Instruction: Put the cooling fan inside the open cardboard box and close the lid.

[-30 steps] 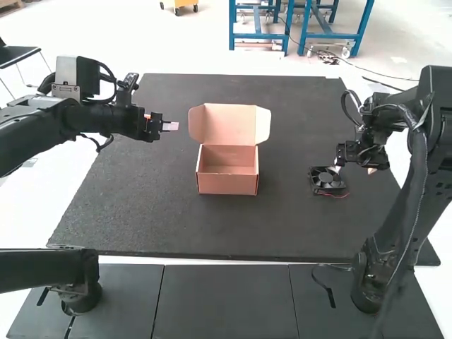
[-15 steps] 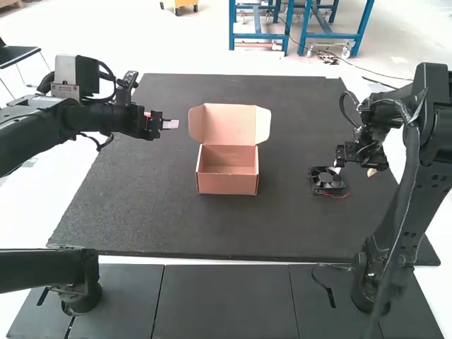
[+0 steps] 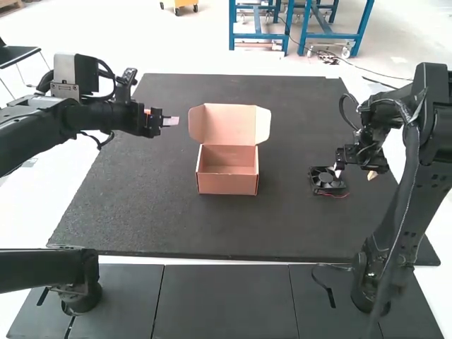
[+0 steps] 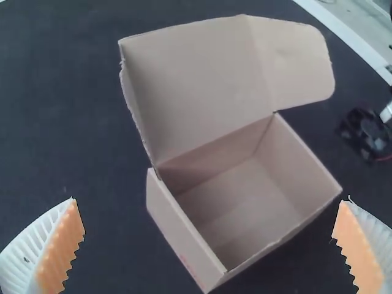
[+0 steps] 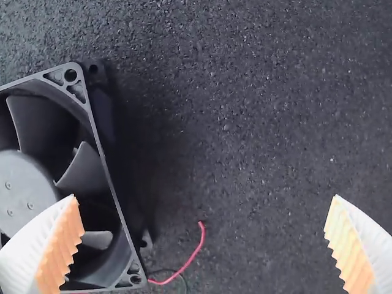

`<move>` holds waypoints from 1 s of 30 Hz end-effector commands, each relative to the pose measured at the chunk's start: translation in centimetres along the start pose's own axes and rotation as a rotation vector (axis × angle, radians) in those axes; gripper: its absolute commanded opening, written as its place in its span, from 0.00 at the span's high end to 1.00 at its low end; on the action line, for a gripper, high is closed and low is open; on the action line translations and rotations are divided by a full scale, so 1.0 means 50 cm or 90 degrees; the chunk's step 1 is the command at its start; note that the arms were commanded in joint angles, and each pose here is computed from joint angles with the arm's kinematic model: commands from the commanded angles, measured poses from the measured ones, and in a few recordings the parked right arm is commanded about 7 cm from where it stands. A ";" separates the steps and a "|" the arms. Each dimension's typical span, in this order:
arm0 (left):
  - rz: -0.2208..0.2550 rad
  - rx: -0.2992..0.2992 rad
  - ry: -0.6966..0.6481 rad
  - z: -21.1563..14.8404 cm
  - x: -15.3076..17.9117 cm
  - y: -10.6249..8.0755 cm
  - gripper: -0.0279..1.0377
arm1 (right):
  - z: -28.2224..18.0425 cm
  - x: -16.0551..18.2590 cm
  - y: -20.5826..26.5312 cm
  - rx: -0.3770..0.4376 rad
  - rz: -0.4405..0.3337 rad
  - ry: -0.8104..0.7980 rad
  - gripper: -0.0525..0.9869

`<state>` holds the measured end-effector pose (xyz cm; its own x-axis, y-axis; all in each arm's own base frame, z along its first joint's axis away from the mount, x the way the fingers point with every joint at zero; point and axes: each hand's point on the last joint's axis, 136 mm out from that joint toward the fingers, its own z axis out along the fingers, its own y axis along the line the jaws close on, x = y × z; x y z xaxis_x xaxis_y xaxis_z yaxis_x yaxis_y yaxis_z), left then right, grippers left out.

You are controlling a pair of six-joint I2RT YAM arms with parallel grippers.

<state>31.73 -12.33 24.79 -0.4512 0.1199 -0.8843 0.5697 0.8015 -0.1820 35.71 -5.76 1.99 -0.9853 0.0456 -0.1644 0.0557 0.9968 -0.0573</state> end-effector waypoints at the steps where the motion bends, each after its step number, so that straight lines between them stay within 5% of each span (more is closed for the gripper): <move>1: 0.011 0.010 -0.038 -0.021 -0.041 -0.015 0.07 | 0.010 -0.003 -0.009 0.008 -0.002 0.009 0.09; 16: 0.001 0.010 -0.044 -0.023 -0.049 -0.016 0.07 | 0.033 0.007 -0.006 0.006 -0.003 0.029 0.09; 23: 0.005 0.010 -0.053 -0.028 -0.062 -0.018 0.07 | 0.045 0.008 0.000 -0.004 -0.001 0.037 0.24; 30: 0.000 0.010 -0.057 -0.029 -0.066 -0.018 0.07 | 0.039 -0.010 0.013 -0.030 0.004 0.023 0.50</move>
<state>31.87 -12.35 25.05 -0.4620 0.0864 -0.8827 0.5540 0.8053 -0.2111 35.56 -5.19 -0.39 -0.9933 0.0459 -0.1059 0.0485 0.9986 -0.0215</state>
